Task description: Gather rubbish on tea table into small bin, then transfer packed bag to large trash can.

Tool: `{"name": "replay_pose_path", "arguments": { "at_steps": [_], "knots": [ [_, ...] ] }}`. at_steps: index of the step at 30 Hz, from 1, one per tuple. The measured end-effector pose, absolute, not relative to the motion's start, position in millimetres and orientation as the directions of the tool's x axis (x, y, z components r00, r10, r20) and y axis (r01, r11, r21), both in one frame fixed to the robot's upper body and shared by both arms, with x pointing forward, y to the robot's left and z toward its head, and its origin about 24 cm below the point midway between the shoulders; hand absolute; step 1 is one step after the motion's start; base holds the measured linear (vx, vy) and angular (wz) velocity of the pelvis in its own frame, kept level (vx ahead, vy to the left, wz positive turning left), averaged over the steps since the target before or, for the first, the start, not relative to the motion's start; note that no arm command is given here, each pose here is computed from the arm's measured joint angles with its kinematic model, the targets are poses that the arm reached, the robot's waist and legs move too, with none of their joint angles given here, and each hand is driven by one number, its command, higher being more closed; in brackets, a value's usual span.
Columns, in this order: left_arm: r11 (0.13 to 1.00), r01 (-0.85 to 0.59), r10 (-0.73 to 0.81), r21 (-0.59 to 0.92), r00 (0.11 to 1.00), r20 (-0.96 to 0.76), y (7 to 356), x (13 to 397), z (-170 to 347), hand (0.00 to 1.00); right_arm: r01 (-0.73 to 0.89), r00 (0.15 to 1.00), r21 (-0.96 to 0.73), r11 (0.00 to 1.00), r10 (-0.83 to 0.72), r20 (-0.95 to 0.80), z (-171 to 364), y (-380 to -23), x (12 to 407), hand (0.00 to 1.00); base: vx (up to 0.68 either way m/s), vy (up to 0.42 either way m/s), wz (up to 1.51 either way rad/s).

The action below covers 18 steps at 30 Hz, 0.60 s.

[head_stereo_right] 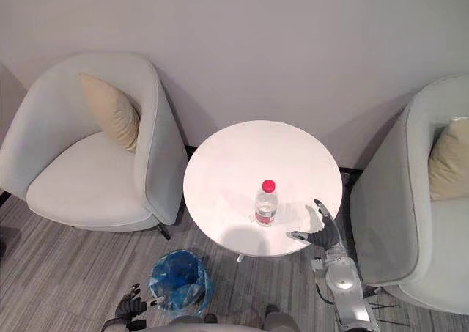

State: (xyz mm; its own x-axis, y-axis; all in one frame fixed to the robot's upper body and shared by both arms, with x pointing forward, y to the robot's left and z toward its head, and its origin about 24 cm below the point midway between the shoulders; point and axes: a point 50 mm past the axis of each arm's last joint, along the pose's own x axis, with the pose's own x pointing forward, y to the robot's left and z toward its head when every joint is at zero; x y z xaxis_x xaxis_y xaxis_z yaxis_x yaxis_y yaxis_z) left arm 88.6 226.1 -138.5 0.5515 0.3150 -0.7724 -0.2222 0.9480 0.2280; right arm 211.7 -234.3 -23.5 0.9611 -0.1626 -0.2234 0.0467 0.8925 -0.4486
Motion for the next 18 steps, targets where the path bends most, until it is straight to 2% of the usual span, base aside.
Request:
{"name": "replay_pose_path", "arguments": {
  "at_steps": [10, 18],
  "knots": [
    [0.948, -0.219, 0.315, 0.231, 0.539, -0.781, 226.3, 82.7, -140.6, 0.0, -0.027, 0.959, -0.46, 0.887, -0.107, -0.262, -30.8, -220.2, 234.0, 0.0, -0.04, -0.006, 0.21],
    [0.953, -0.202, 0.302, 0.227, 0.542, -0.784, 222.9, 81.9, -141.7, 0.0, 0.034, 0.964, -0.478, 0.878, -0.156, -0.216, -18.5, -218.8, 269.1, 0.0, -0.01, -0.008, 0.24]
  ]
}}
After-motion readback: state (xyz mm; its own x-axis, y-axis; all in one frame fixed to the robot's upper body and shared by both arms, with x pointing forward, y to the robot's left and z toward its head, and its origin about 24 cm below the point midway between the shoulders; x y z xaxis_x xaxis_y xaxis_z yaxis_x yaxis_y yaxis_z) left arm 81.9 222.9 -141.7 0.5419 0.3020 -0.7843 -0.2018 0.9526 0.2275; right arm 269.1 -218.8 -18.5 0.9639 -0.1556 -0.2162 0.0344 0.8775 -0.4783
